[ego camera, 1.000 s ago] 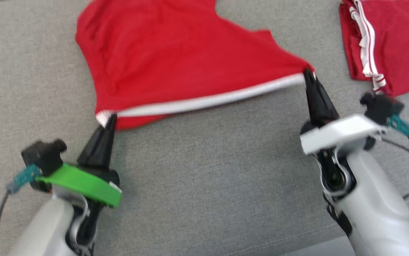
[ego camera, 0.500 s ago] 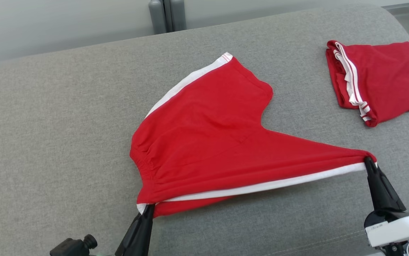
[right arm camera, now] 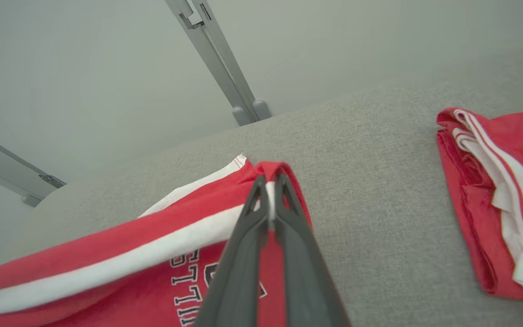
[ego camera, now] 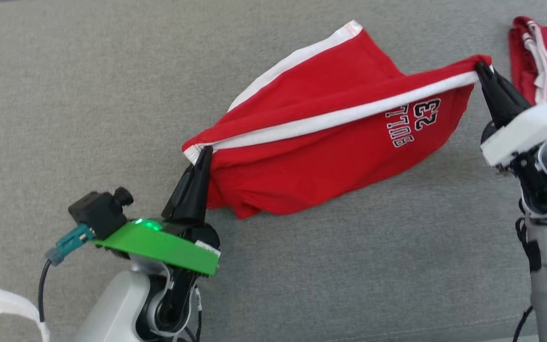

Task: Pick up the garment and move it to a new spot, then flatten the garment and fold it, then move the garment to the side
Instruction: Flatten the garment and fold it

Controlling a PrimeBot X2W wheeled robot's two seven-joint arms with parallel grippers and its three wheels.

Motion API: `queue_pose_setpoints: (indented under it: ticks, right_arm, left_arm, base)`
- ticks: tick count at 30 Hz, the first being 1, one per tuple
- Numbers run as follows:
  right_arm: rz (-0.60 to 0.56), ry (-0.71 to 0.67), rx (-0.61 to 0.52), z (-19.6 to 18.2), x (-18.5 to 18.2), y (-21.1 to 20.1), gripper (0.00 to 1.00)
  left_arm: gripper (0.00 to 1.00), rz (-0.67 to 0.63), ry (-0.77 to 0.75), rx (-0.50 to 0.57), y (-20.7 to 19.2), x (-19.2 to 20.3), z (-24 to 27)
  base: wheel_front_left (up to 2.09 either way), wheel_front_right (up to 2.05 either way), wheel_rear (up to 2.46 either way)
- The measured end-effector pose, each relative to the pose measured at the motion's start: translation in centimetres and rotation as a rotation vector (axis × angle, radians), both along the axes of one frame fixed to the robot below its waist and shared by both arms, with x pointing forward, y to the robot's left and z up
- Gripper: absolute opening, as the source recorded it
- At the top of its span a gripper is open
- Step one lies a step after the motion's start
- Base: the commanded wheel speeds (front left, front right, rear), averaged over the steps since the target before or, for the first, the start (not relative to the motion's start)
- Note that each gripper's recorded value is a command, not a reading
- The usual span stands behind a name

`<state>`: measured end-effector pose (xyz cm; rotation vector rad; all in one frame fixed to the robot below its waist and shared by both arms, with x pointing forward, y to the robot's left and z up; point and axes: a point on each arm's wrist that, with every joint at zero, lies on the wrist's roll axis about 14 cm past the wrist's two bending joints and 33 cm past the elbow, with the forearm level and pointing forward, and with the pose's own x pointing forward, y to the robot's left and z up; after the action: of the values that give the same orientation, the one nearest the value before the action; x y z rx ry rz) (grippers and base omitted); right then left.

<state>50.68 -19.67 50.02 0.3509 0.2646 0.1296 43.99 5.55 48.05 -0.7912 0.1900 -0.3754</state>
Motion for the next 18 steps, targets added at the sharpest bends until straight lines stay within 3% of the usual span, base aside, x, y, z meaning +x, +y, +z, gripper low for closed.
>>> queue_pose_setpoints:
  ticks: [7,18]
  right_arm:
    - [0.111,0.191,-0.048,-5.1,6.0,4.3,0.00]
    - [0.227,0.274,-0.097,-8.3,10.5,10.0,0.00]
  left_arm:
    - [0.00,0.047,0.089,0.009,1.4,1.7,-3.1]
    - [0.00,0.131,0.150,0.023,4.1,2.4,-5.1]
  base:
    - [0.00,0.00,0.00]
    - [0.00,0.00,0.00]
